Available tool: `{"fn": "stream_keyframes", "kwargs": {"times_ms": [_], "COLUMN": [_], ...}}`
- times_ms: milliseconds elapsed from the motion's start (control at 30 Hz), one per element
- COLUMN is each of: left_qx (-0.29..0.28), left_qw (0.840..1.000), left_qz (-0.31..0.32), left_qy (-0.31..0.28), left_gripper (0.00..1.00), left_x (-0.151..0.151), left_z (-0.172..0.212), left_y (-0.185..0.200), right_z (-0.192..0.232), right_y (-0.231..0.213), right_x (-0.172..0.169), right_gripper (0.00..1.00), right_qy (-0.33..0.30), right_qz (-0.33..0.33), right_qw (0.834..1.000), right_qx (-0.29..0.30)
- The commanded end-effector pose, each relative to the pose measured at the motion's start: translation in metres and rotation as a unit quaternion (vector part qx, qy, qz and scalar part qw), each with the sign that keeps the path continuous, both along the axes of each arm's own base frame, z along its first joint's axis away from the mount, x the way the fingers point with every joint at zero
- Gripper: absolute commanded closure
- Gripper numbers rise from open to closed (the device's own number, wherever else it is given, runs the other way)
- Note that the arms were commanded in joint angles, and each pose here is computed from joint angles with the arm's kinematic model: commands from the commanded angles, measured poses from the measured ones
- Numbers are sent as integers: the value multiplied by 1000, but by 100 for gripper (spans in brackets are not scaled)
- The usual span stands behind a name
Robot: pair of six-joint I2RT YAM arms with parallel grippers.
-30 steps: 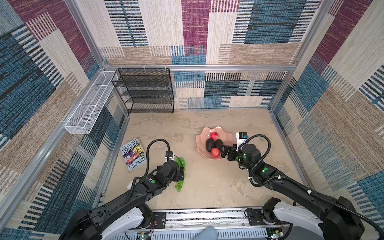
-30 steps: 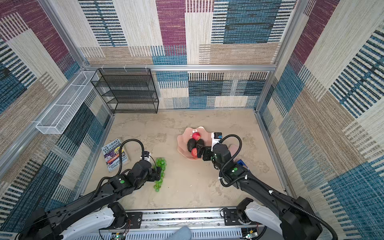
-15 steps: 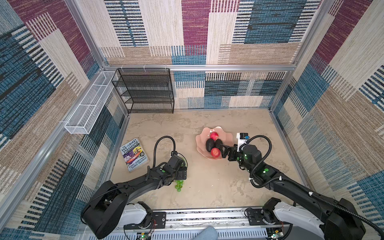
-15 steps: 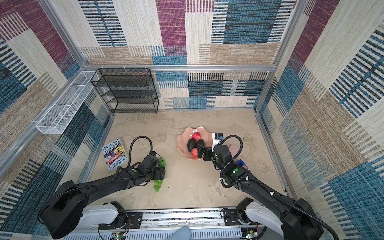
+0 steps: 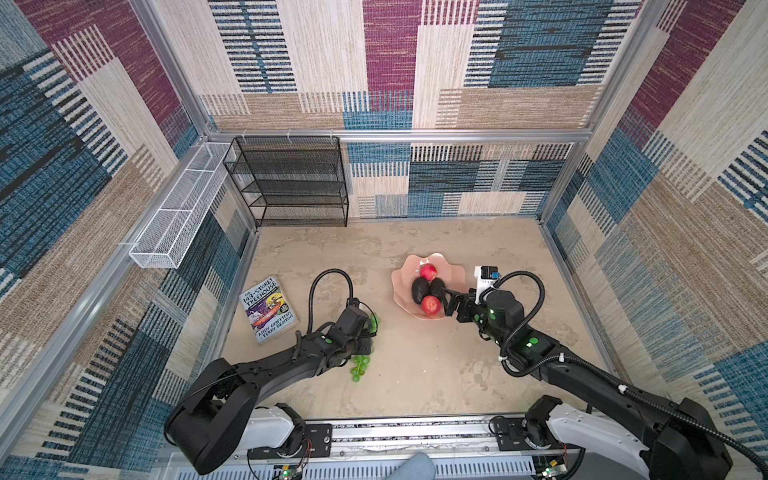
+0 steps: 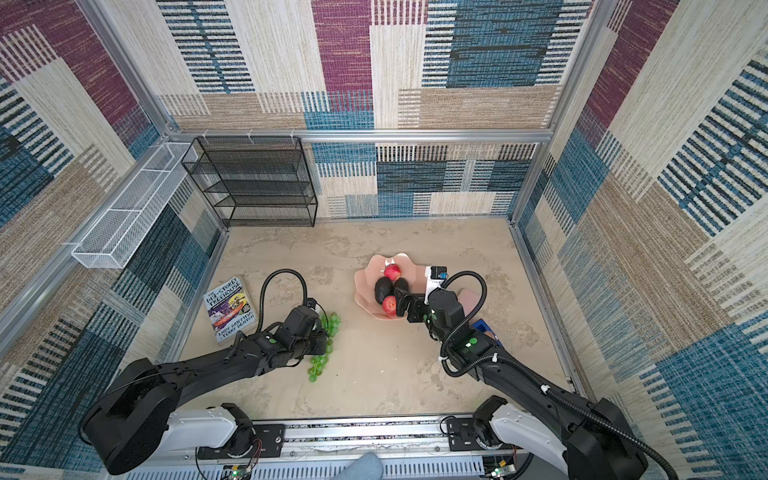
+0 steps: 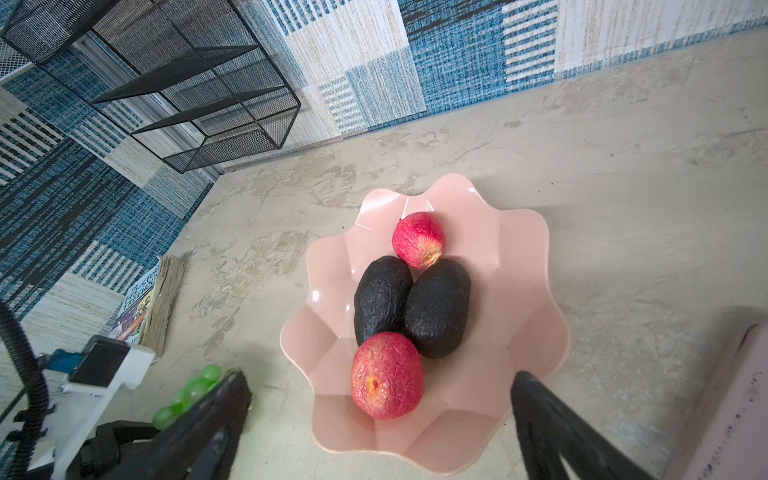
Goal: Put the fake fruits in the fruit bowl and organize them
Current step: 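Close the left gripper on the stem end of the green grapes, then lift the grapes and carry them over the pink bowl with the left gripper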
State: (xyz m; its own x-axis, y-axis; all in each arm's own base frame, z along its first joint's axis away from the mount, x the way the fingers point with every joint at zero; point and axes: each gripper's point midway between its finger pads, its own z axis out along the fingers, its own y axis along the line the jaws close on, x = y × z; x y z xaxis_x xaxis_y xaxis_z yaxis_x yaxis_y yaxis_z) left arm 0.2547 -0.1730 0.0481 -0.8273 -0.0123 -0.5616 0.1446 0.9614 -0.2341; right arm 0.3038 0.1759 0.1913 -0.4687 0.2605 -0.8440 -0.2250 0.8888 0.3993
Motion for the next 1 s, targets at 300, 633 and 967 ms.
{"fn": "stream_keyframes", "kwargs": {"times_ms": [300,633,967], "left_qx": [-100,-87,-94], "left_qw": [983,965,961], "left_qz": [-84,-186,-207], "left_qy": [-128,-164,-158], "left_gripper": [64,63,63], "left_x": [9,65,132], "left_z": [104,168,152], "left_y": [-33,-101,-163], "right_z": [8,10,20], "right_y": [2,-9,-28], "right_x": [5,-6,-23], "right_gripper": [0,1,0], "right_qy": [-12,-14,-26], "right_qz": [-5,-19,-35], "right_qw": [1000,999,998], "right_qx": [13,24,36]}}
